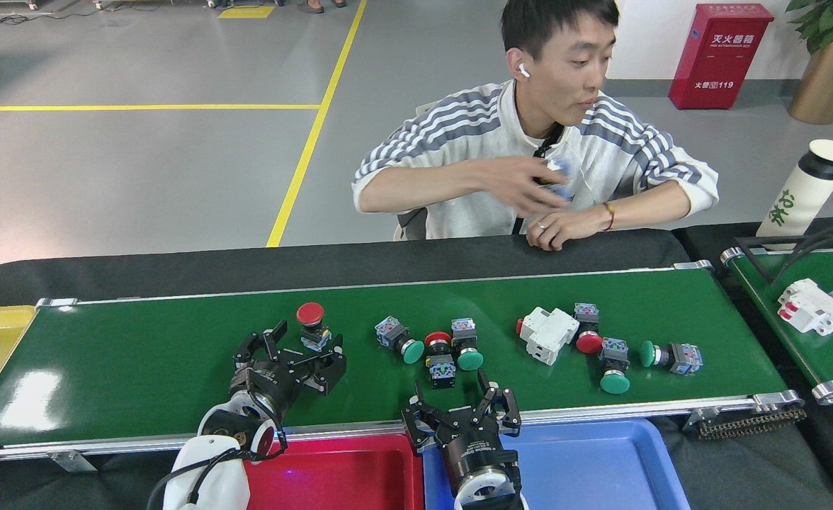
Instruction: Pick switch part from conveyor to tray
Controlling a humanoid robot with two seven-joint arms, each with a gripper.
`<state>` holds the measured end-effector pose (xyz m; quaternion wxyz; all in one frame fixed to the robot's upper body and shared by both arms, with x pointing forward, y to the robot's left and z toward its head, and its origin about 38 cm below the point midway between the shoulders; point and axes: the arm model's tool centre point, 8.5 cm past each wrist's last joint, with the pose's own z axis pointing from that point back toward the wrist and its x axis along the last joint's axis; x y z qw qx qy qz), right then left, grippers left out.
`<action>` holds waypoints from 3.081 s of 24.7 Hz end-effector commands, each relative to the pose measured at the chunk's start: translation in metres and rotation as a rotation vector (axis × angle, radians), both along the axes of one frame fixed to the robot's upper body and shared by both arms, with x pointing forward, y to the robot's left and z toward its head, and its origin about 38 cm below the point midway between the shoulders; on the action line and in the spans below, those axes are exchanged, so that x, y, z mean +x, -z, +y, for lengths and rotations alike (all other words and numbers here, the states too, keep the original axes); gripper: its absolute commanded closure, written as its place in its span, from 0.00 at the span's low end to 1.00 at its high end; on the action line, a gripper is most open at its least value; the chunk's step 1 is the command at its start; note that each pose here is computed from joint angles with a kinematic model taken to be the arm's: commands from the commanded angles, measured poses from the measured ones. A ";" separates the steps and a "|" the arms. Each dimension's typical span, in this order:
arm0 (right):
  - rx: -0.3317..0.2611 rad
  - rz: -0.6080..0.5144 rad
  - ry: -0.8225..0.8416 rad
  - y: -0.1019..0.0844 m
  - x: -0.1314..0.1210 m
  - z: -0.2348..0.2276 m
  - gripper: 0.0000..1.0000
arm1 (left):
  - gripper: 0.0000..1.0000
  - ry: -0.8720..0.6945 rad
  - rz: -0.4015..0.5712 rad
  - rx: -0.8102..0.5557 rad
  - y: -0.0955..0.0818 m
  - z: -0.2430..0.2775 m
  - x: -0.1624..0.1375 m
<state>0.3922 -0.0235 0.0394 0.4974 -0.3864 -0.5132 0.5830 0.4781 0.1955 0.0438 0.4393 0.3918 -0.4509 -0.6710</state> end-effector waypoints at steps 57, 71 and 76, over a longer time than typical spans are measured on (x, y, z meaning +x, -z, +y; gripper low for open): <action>0.140 -0.167 0.181 -0.011 -0.049 -0.073 0.01 | 0.00 -0.167 0.016 -0.025 -0.003 0.110 -0.092; 0.004 -0.068 0.064 -0.010 -0.006 -0.081 0.01 | 0.15 -0.202 0.074 -0.030 -0.003 0.116 -0.014; 0.013 -0.024 -0.020 -0.009 0.009 -0.055 0.01 | 0.97 -0.172 0.075 0.045 0.006 0.128 -0.014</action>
